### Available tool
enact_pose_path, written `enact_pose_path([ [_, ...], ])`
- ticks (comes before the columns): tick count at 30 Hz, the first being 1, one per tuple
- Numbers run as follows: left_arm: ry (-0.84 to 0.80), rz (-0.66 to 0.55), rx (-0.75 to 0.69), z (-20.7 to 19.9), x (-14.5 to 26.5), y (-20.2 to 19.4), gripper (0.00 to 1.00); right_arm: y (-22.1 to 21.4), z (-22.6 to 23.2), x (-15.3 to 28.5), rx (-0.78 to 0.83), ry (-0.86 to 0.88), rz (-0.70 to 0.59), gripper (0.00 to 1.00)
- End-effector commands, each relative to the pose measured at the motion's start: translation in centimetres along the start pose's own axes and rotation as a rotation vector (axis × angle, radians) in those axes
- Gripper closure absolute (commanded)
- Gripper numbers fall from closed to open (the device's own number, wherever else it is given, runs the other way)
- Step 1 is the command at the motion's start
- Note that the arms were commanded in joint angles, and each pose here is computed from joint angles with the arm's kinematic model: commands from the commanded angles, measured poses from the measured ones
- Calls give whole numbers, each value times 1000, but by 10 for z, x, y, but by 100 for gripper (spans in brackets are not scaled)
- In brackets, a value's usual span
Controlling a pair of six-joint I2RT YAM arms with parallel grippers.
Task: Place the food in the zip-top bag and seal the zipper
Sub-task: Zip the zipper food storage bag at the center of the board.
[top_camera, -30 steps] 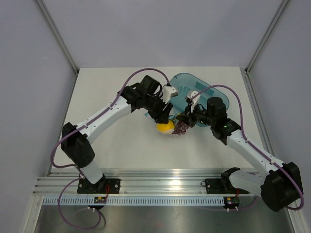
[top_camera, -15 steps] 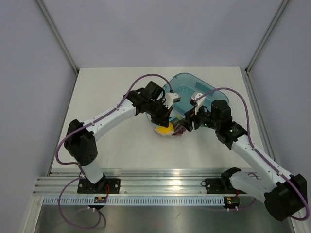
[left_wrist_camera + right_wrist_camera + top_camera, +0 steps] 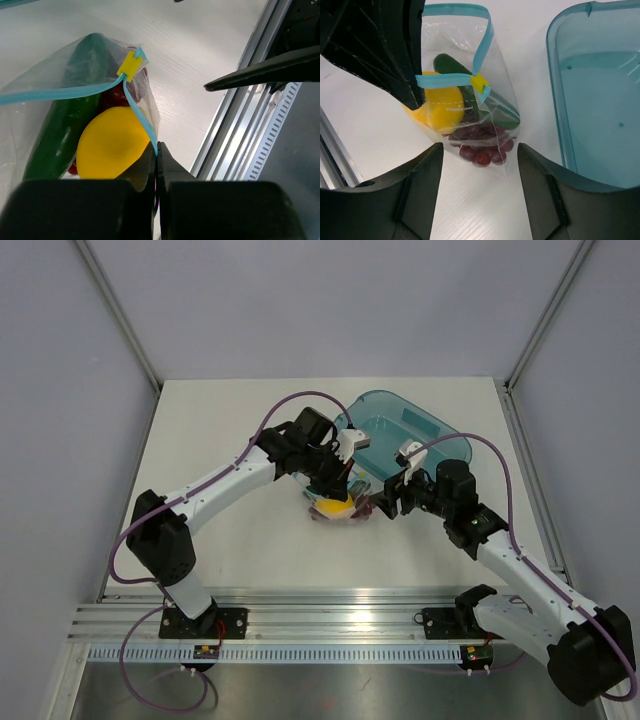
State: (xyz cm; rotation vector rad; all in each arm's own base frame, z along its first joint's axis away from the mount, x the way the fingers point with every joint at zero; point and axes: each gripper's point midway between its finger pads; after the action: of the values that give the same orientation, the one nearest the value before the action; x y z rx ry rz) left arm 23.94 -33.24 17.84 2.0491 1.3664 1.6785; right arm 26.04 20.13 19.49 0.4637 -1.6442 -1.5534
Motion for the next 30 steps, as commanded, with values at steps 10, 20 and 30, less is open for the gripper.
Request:
enact_pose_path([
  [10, -44, -93, -64, -17, 17, 24, 100, 14, 3, -31, 24, 84, -72, 36],
  [20, -55, -68, -60, -16, 13, 16, 100, 15, -1, -49, 46, 108, -67, 40],
  [30, -51, -54, -53, -13, 10, 8, 100, 23, 4, -49, 43, 135, -110, 50],
])
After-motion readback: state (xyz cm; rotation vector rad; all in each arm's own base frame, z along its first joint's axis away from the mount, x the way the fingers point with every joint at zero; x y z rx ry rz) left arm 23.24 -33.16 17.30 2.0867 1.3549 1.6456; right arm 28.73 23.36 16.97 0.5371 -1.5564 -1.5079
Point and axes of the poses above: each gripper's point midway between its finger pads, its own x axis back along the fingers, its own z axis along the line the jaws close on, y = z × x, and after that the axes turned 1 degree about -x, right-handed
